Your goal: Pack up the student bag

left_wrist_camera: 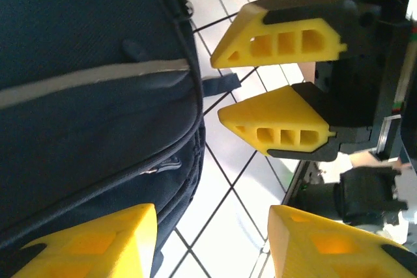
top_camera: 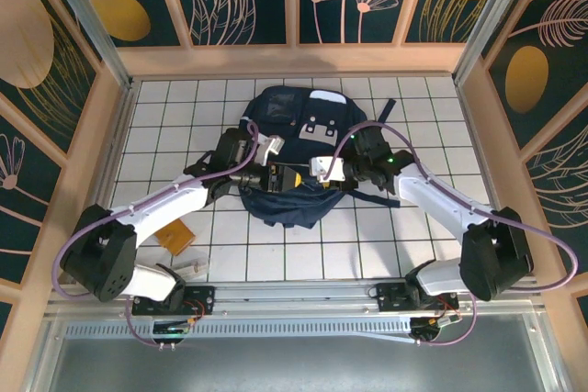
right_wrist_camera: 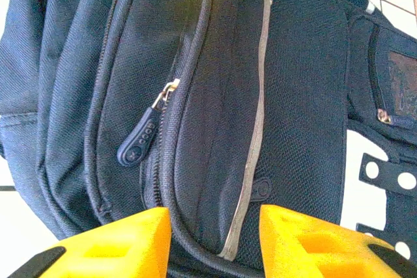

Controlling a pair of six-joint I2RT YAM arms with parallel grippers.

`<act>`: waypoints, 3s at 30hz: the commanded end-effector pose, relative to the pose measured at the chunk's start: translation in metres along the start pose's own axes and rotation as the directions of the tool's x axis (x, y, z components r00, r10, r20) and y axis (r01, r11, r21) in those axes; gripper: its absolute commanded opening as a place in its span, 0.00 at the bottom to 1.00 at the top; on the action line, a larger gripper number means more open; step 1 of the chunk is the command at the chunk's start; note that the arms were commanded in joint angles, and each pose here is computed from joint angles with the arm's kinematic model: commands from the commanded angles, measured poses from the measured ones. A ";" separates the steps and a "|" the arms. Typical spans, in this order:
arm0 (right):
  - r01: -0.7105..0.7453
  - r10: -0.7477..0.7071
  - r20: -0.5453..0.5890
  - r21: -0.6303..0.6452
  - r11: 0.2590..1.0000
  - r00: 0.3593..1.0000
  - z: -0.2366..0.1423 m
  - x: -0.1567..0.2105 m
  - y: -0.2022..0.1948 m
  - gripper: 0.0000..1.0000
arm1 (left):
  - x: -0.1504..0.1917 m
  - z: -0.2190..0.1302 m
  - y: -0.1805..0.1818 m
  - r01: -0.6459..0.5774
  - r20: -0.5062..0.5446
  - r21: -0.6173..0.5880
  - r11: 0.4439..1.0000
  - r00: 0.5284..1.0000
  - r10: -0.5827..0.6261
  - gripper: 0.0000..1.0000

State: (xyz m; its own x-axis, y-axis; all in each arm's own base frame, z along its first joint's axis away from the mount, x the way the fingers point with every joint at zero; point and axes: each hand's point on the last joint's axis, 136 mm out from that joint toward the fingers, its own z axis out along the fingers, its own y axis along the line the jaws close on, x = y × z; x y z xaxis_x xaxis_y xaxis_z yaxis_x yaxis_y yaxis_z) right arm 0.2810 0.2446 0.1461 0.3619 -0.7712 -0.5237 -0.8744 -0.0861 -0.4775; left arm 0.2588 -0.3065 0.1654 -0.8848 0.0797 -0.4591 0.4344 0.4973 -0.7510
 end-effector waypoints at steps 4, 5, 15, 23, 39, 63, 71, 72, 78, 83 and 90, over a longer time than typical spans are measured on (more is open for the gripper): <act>0.015 -0.013 0.028 -0.064 0.998 1.000 0.015 -0.004 0.010 0.40 | 0.011 0.007 0.003 0.186 -0.002 -0.010 0.982 0.982 -0.186 0.49; 0.007 -0.004 0.034 -0.085 0.996 0.999 0.016 -0.005 0.013 0.40 | 0.012 0.008 0.004 0.187 -0.007 -0.013 0.982 0.982 -0.188 0.50; 0.024 -0.025 -0.101 -0.008 1.000 0.995 0.042 0.013 0.000 0.24 | 0.020 0.016 0.014 0.217 -0.017 -0.049 0.975 0.976 -0.218 0.50; 0.056 -0.054 -0.015 0.150 0.987 0.998 0.020 -0.016 -0.034 0.08 | -0.001 0.015 0.018 0.182 0.052 -0.111 0.977 0.983 -0.177 0.50; 0.013 -0.049 0.253 0.144 0.989 0.966 0.009 -0.060 -0.028 0.00 | -0.037 0.026 0.028 0.222 0.185 -0.145 0.964 0.963 -0.194 0.39; 0.014 -0.039 0.264 0.094 0.995 0.964 0.000 -0.064 -0.033 0.00 | -0.041 -0.011 0.056 0.124 0.244 -0.404 0.906 0.969 -0.024 0.00; 0.076 -0.093 0.143 0.120 0.990 0.985 0.004 -0.039 -0.031 0.00 | -0.045 -0.038 0.038 -0.056 0.237 -0.438 0.897 0.955 0.176 0.00; 0.075 -0.095 0.147 0.130 0.989 0.985 0.002 -0.039 -0.032 0.00 | -0.045 -0.041 0.037 -0.079 0.233 -0.443 0.893 0.952 0.200 0.00; 0.062 -0.095 0.198 0.170 0.983 0.976 -0.011 -0.046 -0.035 0.00 | -0.034 -0.075 0.073 -0.180 0.154 -0.628 0.757 0.925 0.348 0.00; 0.029 -0.082 0.272 0.191 0.981 0.959 -0.024 -0.062 -0.040 0.00 | -0.014 -0.050 0.011 -0.410 0.143 -0.185 0.893 0.888 0.438 0.42; 0.003 -0.055 0.312 0.164 0.986 0.948 -0.021 -0.069 -0.042 0.00 | -0.022 -0.024 -0.040 -0.192 0.204 0.160 0.968 0.966 0.157 0.74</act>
State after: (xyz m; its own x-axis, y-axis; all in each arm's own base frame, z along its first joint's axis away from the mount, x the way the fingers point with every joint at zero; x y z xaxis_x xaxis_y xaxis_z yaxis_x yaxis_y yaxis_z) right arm 0.2902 0.2713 0.1809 0.4209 -0.6458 -0.6370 -0.8326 0.0037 -0.5539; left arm 0.2707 -0.2810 0.1834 -0.7218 0.0066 -0.6921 0.5984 0.5084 -0.6192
